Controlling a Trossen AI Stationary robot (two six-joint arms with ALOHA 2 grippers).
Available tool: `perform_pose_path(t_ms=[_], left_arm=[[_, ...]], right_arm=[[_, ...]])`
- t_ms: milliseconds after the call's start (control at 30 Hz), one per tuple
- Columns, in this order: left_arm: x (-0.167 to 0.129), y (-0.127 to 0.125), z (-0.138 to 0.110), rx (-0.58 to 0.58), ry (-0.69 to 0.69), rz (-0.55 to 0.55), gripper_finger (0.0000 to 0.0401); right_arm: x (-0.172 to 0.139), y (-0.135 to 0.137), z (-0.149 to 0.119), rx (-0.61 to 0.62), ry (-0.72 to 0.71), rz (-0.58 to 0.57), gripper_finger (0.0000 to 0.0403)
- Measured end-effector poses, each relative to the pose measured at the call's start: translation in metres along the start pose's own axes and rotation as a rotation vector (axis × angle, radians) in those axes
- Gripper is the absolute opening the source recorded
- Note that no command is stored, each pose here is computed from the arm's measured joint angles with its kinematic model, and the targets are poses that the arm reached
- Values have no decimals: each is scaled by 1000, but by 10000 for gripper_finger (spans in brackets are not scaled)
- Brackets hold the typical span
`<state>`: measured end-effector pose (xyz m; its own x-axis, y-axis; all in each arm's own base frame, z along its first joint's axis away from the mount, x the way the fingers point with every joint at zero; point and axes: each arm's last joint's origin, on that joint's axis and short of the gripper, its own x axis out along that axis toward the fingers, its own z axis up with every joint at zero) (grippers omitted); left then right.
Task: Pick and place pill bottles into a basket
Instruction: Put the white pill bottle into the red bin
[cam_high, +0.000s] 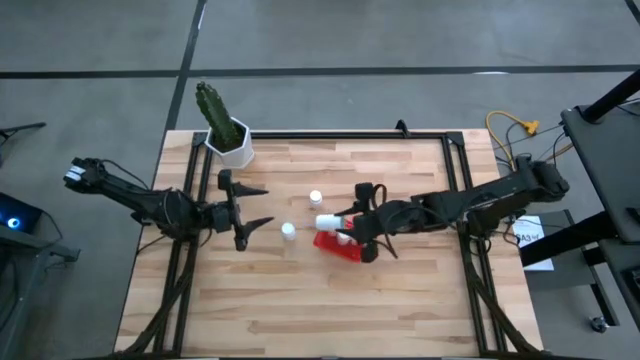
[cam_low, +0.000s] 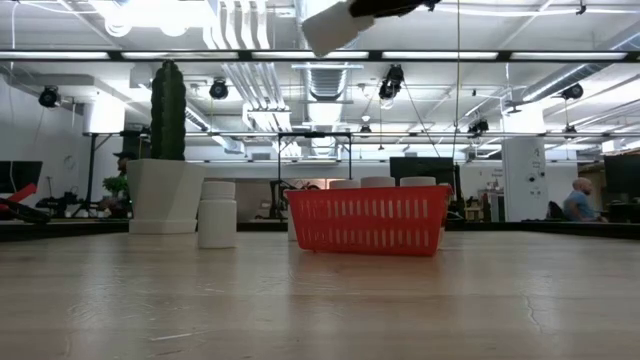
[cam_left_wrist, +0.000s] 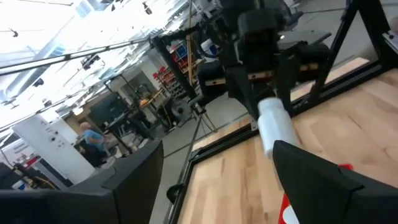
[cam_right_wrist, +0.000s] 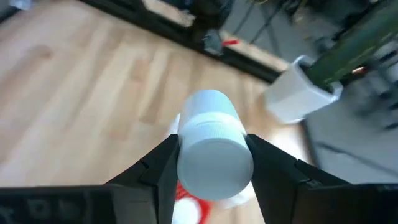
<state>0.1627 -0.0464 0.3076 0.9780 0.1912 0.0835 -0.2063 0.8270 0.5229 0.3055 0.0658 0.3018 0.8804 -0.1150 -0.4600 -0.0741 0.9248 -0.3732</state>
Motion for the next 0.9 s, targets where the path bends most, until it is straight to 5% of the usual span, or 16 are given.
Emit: perform_pose_path(t_ms=[533, 900], left_arm=[[6, -4, -2, -13, 39, 22, 283], [6, -7, -6, -24, 70, 16, 283]], right_arm=[[-9, 6, -13, 176, 251, 225, 151], [-8, 9, -18, 249, 362, 253, 153]])
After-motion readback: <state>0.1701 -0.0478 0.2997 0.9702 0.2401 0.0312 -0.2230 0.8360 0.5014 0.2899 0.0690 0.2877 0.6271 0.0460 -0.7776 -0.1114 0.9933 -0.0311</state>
